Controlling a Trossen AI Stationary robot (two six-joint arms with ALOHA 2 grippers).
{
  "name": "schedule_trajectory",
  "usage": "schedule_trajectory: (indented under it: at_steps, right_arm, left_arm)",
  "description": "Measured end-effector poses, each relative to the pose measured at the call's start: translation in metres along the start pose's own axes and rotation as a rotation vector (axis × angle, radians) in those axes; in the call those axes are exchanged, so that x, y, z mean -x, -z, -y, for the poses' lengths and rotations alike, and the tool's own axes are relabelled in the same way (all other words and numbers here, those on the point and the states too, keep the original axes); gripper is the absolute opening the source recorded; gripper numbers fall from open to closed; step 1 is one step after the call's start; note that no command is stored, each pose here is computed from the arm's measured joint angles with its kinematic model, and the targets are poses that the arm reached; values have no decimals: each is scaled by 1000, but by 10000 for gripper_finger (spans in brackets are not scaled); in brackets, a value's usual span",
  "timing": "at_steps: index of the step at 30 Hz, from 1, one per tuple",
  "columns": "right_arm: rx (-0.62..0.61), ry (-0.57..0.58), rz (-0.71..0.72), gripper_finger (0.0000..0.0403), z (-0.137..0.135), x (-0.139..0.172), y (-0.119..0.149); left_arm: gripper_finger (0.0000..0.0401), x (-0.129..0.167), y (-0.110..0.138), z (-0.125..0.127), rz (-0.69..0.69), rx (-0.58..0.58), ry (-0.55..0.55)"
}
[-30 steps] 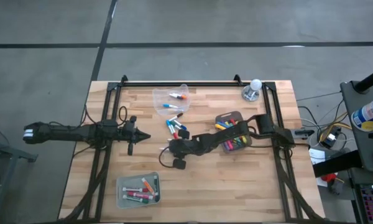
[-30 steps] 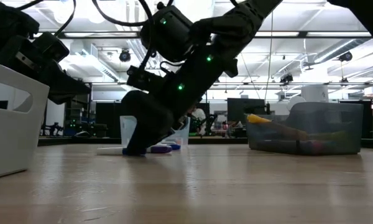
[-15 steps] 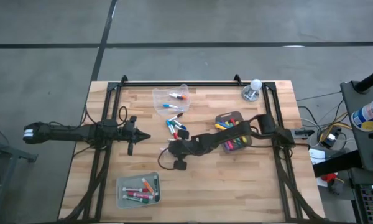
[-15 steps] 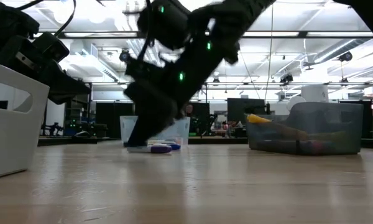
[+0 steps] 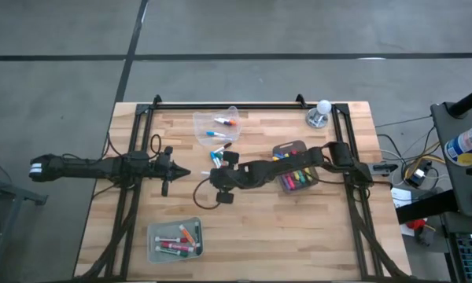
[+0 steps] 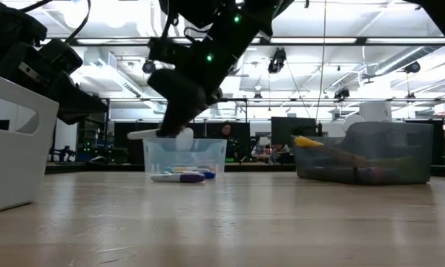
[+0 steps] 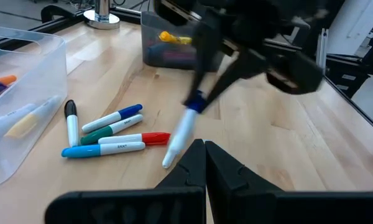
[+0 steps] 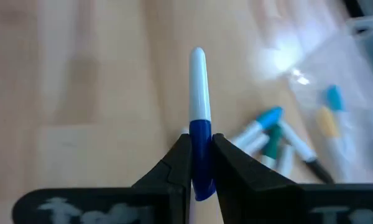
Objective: Pick & Place Markers
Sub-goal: Put the bottom white and blue highlighter pen into the transparent bin
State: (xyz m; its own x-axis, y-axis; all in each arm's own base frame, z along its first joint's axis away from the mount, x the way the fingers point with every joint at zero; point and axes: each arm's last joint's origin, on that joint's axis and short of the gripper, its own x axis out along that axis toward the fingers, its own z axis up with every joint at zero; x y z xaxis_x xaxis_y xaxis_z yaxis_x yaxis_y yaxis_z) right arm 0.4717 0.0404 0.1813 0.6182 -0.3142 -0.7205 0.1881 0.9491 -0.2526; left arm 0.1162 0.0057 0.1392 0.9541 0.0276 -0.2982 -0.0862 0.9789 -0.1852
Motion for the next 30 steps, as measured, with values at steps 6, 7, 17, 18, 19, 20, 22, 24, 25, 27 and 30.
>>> schedule_trajectory:
  at_steps: [6,7,17,18,19,20,22,24,25,27,30]
  right_arm:
    - [51,95,-34,42,18,0,-5]
    - [53,107,-46,42,23,-1,-6]
    - [12,203,-45,43,96,-9,-24]
    - [-7,215,-40,43,107,-10,-26]
    - [-28,224,-36,43,119,-11,-28]
    - [-47,223,-32,43,130,-11,-30]
    - [-92,199,-22,43,152,-12,-32]
    - [-157,155,-6,43,172,-13,-32]
    - [-187,133,1,43,180,-14,-31]
    - [-229,111,3,43,195,-16,-28]
    - [-286,129,-15,43,212,-21,-19]
  left_arm:
    - [0,0,0,0,1,0,0]
    - [0,0,0,0,1,0,0]
    - [0,0,0,0,1,0,0]
    - [0,0,0,0,0,0,0]
    - [0,0,0,0,1,0,0]
    - [0,0,0,0,0,0,0]
    - [0,0,0,0,1,0,0]
    - [0,0,0,0,1,0,0]
    - [0,0,0,0,1,0,0]
    - [0,0,0,0,1,0,0]
    - [0,0,0,0,1,0,0]
